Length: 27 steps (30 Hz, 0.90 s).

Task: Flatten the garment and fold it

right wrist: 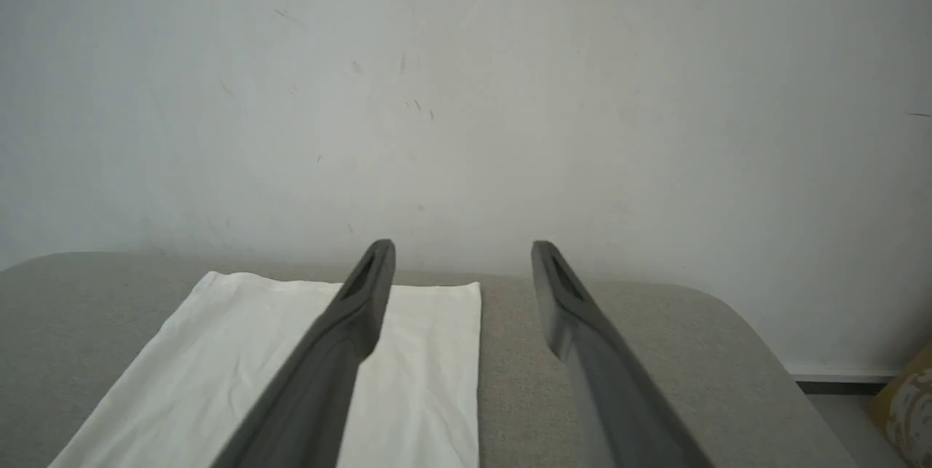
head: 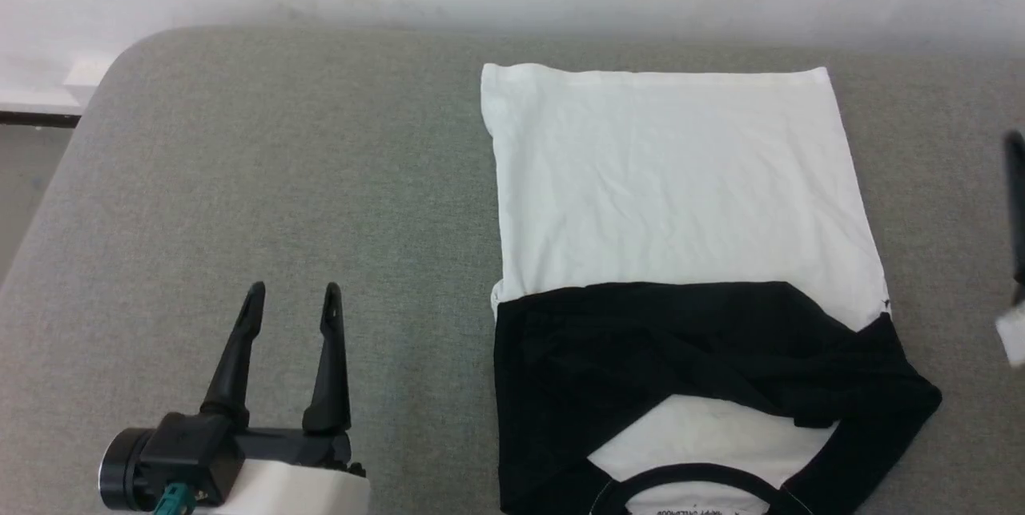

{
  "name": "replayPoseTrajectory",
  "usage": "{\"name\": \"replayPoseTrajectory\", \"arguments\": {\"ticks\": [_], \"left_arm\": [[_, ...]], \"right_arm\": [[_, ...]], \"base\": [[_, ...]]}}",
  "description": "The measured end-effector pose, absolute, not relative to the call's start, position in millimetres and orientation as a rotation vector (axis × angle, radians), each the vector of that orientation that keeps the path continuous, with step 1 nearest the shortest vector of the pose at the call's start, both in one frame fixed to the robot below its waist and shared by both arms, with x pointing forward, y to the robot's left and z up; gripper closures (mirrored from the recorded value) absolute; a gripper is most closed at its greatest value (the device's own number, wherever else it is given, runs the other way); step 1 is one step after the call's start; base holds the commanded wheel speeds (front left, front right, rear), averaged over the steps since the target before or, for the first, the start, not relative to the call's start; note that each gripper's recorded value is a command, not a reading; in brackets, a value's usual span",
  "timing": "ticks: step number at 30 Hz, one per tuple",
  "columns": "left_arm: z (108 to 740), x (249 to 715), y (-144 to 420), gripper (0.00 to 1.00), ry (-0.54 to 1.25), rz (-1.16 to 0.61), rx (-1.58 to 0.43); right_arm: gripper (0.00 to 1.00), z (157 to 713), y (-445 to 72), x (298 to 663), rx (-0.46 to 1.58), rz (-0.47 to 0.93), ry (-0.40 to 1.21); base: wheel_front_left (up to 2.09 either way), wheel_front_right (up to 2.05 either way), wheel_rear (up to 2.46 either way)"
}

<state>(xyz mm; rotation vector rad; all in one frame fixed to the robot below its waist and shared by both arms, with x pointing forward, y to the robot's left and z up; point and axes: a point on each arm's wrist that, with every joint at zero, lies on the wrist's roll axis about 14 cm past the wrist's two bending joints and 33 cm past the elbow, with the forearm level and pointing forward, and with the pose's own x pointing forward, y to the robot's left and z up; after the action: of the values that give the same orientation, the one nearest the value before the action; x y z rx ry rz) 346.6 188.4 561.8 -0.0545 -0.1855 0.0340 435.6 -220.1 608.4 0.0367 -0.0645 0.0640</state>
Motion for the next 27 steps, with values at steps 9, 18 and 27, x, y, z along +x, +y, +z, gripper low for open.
{"name": "replayPoseTrajectory", "arguments": {"ticks": [9,18,27], "left_arm": [[552,342,178,0.00,-0.164,0.007,-0.071],[533,344,155,0.00,-0.114,-0.071,-0.112],[551,370,154,0.00,-0.184,-0.112,-0.074]], "right_arm": [[0.00,555,-262,374,-0.027,-0.137,-0.026],[0.00,521,-246,356,-0.028,-0.110,0.008],[0.00,511,-247,361,-0.015,-0.116,0.020]], "base": [[0.00,0.00,0.00],[0.00,0.00,0.00],[0.00,0.00,0.00]]}}
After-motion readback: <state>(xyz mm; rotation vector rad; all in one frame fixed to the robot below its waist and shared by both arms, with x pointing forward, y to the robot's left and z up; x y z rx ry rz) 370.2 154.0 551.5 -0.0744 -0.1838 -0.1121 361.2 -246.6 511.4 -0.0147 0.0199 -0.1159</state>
